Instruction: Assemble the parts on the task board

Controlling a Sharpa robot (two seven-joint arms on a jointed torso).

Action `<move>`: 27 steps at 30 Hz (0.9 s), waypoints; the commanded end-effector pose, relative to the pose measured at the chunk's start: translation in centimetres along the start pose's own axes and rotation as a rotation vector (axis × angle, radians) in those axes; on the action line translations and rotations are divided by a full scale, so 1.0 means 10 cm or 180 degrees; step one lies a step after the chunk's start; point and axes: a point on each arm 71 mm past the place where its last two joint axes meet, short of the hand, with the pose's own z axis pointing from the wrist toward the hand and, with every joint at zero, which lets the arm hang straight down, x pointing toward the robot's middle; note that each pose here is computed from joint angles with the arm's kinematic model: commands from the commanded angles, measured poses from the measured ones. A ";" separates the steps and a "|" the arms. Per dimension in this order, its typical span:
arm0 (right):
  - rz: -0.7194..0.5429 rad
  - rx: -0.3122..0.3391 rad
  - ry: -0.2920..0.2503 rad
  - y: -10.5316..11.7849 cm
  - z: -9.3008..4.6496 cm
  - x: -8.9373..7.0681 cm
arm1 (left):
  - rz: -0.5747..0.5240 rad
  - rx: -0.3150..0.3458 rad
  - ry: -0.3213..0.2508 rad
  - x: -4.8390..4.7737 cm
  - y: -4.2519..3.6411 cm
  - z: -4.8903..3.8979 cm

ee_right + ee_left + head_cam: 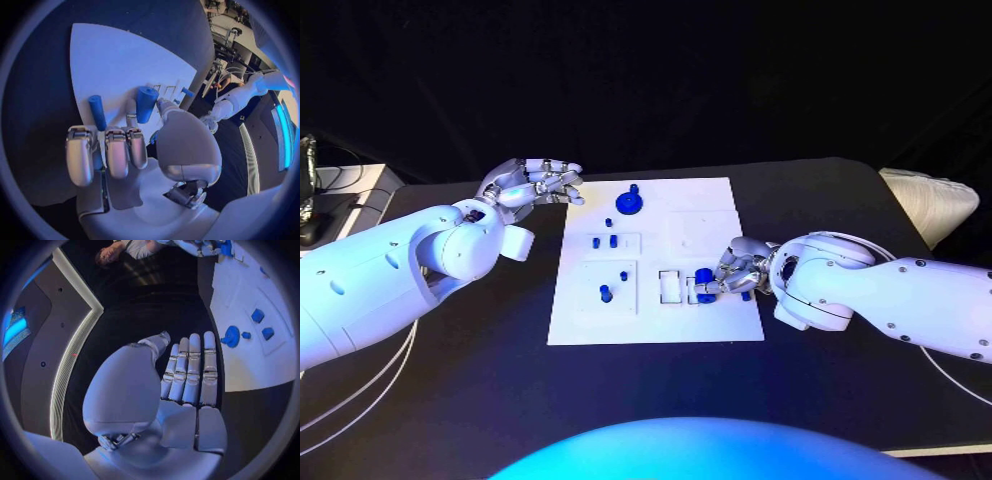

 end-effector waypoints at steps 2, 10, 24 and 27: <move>-0.0109 0.0005 0.0053 0.01 0.02 0.03 | -0.0033 0.0014 0.0044 0.019 -0.005 -0.002; -0.0150 0.0016 -0.0031 0.00 0.04 0.01 | -0.0030 0.0011 0.0040 0.013 -0.006 -0.007; 0.0803 0.0152 0.0025 -0.09 -0.05 -0.07 | -0.0070 -0.0068 0.0108 0.023 0.015 -0.004; 0.0903 0.0134 0.0045 -0.05 -0.08 -0.13 | -0.0076 -0.0077 0.0111 0.022 0.019 -0.002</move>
